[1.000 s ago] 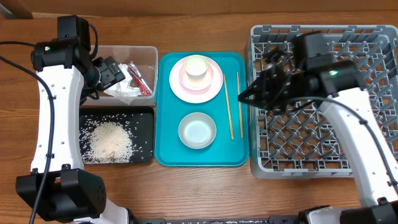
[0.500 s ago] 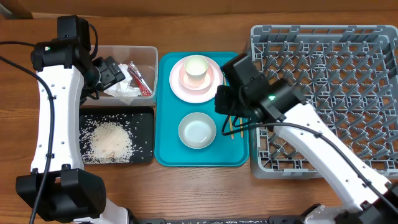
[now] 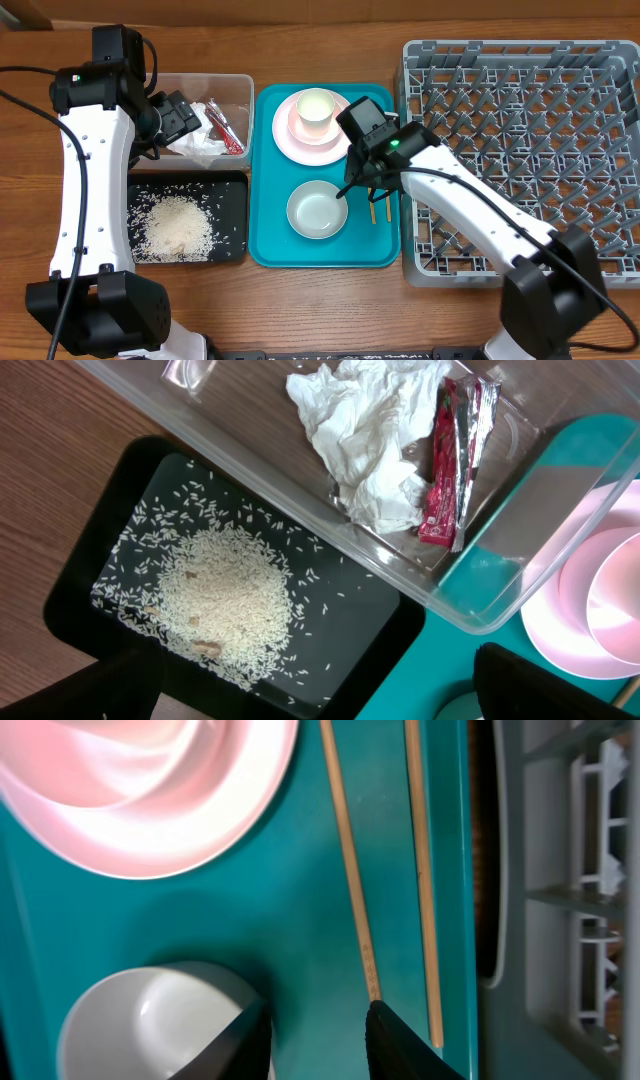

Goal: Sort waste into correct bins and load items into the dishwasher
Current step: 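Lower the right gripper and close it on one wooden chopstick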

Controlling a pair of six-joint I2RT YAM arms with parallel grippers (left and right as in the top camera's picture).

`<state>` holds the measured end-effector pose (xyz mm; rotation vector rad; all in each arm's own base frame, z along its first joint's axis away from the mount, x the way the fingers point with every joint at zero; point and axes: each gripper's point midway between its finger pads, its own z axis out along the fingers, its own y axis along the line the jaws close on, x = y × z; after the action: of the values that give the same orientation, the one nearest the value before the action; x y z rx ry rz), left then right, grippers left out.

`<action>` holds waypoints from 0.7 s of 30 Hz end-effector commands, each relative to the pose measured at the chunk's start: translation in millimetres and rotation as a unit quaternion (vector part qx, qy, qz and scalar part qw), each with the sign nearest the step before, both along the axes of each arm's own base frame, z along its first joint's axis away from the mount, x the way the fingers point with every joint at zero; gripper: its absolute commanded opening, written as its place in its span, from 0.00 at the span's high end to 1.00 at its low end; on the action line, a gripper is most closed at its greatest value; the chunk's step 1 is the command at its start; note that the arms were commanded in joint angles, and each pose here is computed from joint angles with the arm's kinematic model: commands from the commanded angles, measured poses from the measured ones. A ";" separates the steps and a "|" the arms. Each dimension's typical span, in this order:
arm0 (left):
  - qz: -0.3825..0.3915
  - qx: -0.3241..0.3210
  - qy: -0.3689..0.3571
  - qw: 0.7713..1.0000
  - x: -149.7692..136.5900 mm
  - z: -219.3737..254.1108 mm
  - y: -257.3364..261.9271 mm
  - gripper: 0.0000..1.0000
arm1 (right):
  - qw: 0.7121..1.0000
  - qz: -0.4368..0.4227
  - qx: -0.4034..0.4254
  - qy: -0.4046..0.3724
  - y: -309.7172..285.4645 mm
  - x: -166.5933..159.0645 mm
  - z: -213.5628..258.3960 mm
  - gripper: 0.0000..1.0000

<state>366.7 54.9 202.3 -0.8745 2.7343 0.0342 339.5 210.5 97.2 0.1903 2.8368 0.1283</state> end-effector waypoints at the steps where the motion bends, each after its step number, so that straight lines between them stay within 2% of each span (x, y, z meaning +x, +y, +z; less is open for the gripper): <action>1: 0.001 0.003 -0.012 1.000 3.3 8.0 1.9 0.00 | 1.000 -0.007 -0.025 0.009 -6.5 1.1 -19.8 0.66; 13: 0.001 0.003 -0.013 1.000 3.4 8.0 1.9 0.00 | 0.998 0.007 0.018 0.054 -1.6 -29.4 -80.6 0.66; 21: 0.001 0.003 -0.012 1.000 3.3 8.0 1.9 0.00 | 0.998 0.037 0.007 0.050 -3.5 -29.7 -82.6 0.64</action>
<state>366.7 54.9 202.2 -0.8746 2.7347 0.0343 308.3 205.6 13.2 0.1504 2.9499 0.1496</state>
